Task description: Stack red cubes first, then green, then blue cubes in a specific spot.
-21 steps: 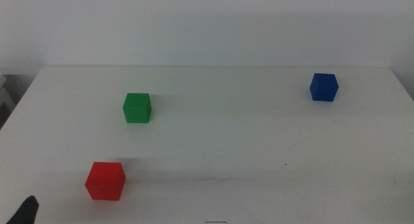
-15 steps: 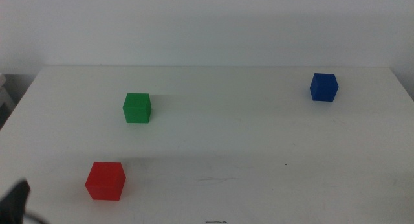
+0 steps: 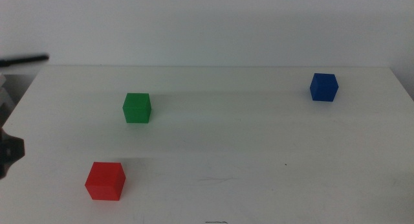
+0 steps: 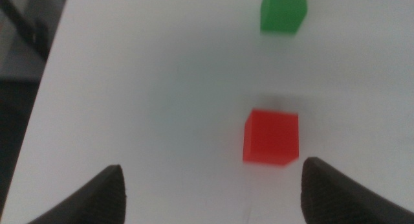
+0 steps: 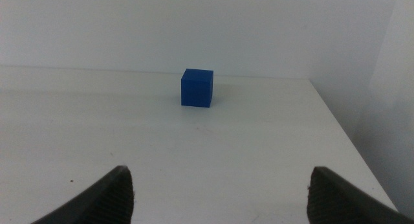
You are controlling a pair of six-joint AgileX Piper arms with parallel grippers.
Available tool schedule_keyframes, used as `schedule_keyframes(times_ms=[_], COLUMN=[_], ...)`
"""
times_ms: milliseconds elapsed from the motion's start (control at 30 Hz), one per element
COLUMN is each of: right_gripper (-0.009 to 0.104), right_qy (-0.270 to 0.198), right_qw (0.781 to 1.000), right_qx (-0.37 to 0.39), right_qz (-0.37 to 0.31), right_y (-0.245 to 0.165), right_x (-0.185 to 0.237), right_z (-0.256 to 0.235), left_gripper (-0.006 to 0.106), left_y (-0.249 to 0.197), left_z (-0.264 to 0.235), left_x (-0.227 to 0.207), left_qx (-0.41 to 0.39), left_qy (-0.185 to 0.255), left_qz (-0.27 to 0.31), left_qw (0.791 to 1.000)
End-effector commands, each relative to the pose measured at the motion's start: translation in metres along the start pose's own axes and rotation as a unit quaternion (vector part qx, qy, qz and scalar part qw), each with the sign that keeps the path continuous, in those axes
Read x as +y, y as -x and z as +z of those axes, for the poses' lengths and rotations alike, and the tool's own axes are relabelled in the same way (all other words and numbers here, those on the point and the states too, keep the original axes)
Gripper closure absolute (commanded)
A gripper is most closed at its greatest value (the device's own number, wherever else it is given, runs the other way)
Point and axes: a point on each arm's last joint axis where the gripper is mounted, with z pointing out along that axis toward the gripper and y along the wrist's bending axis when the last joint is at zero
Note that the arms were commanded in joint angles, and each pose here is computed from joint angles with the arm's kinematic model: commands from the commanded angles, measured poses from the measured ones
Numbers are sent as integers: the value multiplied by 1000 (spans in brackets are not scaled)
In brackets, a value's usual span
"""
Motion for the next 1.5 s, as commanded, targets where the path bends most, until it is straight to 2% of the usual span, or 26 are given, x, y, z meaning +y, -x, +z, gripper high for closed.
schedule_keyframes(times_ms=[0, 267, 400, 633, 833, 1267, 1467], right_gripper=[17, 17, 17, 17, 17, 17, 17], right_qy=[-6, -6, -6, -6, -6, -6, -6], right_qw=[998, 998, 998, 998, 998, 998, 998], right_qx=[-57, -57, -57, -57, -57, -57, -57], right_qz=[-9, -9, -9, -9, -9, -9, -9], right_y=[15, 15, 15, 15, 15, 15, 15], right_x=[-1, -1, -1, -1, -1, -1, -1], right_z=[-3, -3, -3, -3, -3, -3, -3], left_gripper=[9, 9, 9, 9, 9, 9, 9], left_y=[21, 34, 43, 68, 79, 57, 50], left_z=[-9, 4, 17, 62, 106, 186, 211], left_x=[-3, -4, -8, -23, -50, -67, -70], left_qx=[0, 18, 32, 152, 205, 317, 320], left_qy=[-6, -5, -26, -48, -45, -30, -34], left_qz=[4, 20, 37, 50, 70, 72, 63], left_qw=[1000, 1000, 998, 986, 975, 945, 945])
